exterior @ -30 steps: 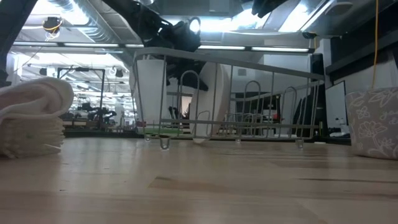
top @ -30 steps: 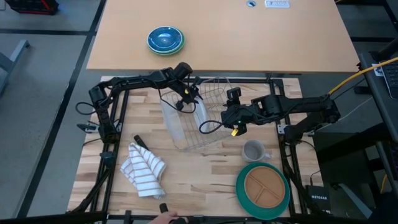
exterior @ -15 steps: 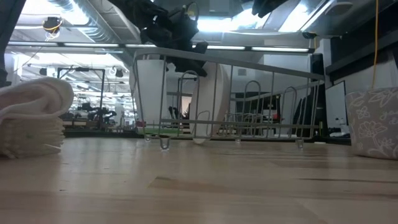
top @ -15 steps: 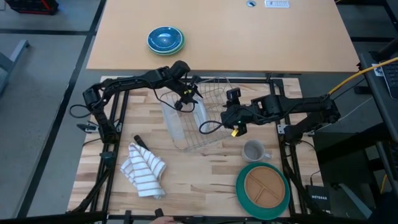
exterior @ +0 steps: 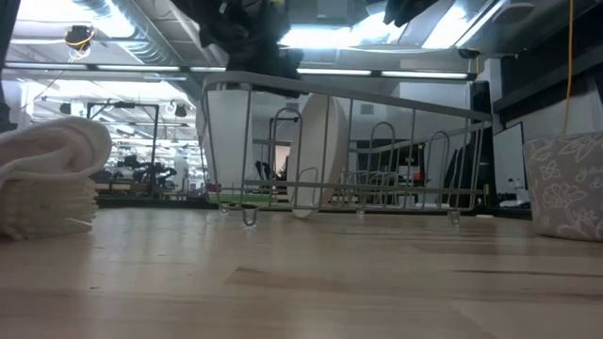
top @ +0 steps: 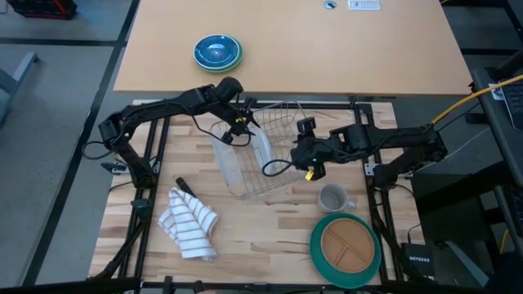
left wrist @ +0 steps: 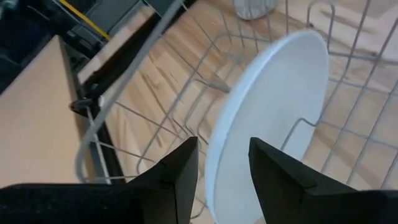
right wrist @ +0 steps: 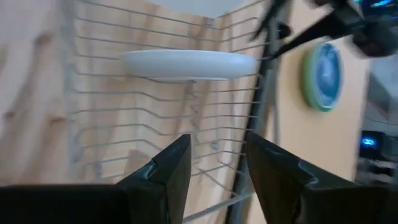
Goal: Sort dishes
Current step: Put the brown plate in the dish rack
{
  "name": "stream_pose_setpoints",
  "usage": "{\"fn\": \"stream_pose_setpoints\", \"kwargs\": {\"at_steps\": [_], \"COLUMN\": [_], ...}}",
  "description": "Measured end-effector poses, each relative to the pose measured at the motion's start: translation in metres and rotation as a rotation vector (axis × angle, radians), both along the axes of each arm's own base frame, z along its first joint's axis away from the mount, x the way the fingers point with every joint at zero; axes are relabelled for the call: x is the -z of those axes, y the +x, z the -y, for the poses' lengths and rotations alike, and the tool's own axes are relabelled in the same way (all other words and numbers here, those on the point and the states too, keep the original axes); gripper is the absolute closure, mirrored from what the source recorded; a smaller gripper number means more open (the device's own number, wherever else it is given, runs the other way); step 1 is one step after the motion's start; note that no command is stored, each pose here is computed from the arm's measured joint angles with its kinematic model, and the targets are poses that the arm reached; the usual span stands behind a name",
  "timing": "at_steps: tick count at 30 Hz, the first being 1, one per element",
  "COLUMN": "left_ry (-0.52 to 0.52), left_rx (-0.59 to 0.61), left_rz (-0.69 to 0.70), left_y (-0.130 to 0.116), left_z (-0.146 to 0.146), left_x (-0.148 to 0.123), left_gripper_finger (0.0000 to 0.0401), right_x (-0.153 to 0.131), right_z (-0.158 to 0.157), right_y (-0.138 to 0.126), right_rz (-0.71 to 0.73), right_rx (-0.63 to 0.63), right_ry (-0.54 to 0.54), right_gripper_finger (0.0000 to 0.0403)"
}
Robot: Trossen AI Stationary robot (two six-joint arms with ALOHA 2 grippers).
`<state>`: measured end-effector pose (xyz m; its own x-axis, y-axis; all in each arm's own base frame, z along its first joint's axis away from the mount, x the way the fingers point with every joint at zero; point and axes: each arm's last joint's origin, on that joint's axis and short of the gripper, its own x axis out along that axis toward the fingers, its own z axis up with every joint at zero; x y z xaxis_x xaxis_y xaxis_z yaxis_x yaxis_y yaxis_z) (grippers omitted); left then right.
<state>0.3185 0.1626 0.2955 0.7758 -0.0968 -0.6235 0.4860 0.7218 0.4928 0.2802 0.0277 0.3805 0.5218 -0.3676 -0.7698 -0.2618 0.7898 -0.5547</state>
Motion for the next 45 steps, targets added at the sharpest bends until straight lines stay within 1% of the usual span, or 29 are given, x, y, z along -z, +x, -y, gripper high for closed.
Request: {"fn": "stream_pose_setpoints", "kwargs": {"at_steps": [4, 6, 9, 10, 11, 13, 16, 20, 23, 26, 29, 32, 35, 40, 43, 45], "left_ry": [-0.034, -0.086, -0.222, -0.259, -0.275, -0.263, -0.208, -0.129, -0.087, -0.08, -0.122, -0.183, -0.23, -0.287, -0.327, -0.348], "left_rx": [-0.02, -0.006, 0.117, 0.174, 0.229, 0.319, 0.437, 0.519, 0.533, 0.527, 0.516, 0.504, 0.491, 0.433, 0.402, 0.395], "left_rz": [0.035, 0.06, 0.097, 0.11, 0.124, 0.157, 0.207, 0.284, 0.335, 0.371, 0.4, 0.405, 0.423, 0.488, 0.475, 0.465], "left_y": [-0.004, -0.003, 0.005, 0.009, 0.014, 0.023, 0.037, 0.054, 0.068, 0.081, 0.095, 0.109, 0.123, 0.141, 0.15, 0.155], "left_z": [0.012, 0.023, 0.05, 0.06, 0.072, 0.095, 0.132, 0.173, 0.196, 0.213, 0.227, 0.239, 0.25, 0.266, 0.275, 0.283], "left_x": [-0.015, -0.023, -0.029, -0.03, -0.031, -0.032, -0.031, -0.027, -0.018, -0.006, 0.009, 0.03, 0.054, 0.093, 0.112, 0.117], "left_gripper_finger": [0.0268, 0.0268, 0.0268, 0.0268, 0.0268, 0.0268, 0.0268, 0.0268, 0.0268, 0.0268, 0.0268, 0.0268, 0.0268, 0.0268, 0.0268, 0.0268], "right_x": [-0.005, -0.008, -0.013, -0.015, -0.016, -0.021, -0.032, -0.051, -0.068, -0.083, -0.097, -0.106, -0.108, -0.107, -0.104, -0.099], "right_z": [-0.002, -0.003, -0.004, -0.004, -0.003, -0.003, -0.003, -0.002, 0.0, 0.001, 0.002, 0.003, 0.004, 0.004, 0.003, 0.002], "right_y": [-0.003, -0.005, -0.009, -0.011, -0.013, -0.017, -0.025, -0.037, -0.047, -0.055, -0.065, -0.075, -0.08, -0.078, -0.071, -0.067], "right_rz": [-0.019, -0.032, -0.047, -0.055, -0.069, -0.086, -0.109, -0.093, -0.069, -0.024, 0.036, 0.083, 0.102, 0.115, 0.114, 0.098], "right_rx": [-0.046, -0.065, -0.085, -0.091, -0.094, -0.098, -0.103, -0.113, -0.118, -0.122, -0.136, -0.141, -0.117, -0.055, 0.004, 0.029], "right_ry": [0.074, 0.106, 0.14, 0.15, 0.155, 0.164, 0.175, 0.201, 0.209, 0.215, 0.231, 0.251, 0.271, 0.304, 0.339, 0.352], "right_gripper_finger": [0.0244, 0.0244, 0.0244, 0.0244, 0.0244, 0.0244, 0.0244, 0.0244, 0.0244, 0.0244, 0.0244, 0.0244, 0.0244, 0.0244, 0.0244, 0.0244]}}
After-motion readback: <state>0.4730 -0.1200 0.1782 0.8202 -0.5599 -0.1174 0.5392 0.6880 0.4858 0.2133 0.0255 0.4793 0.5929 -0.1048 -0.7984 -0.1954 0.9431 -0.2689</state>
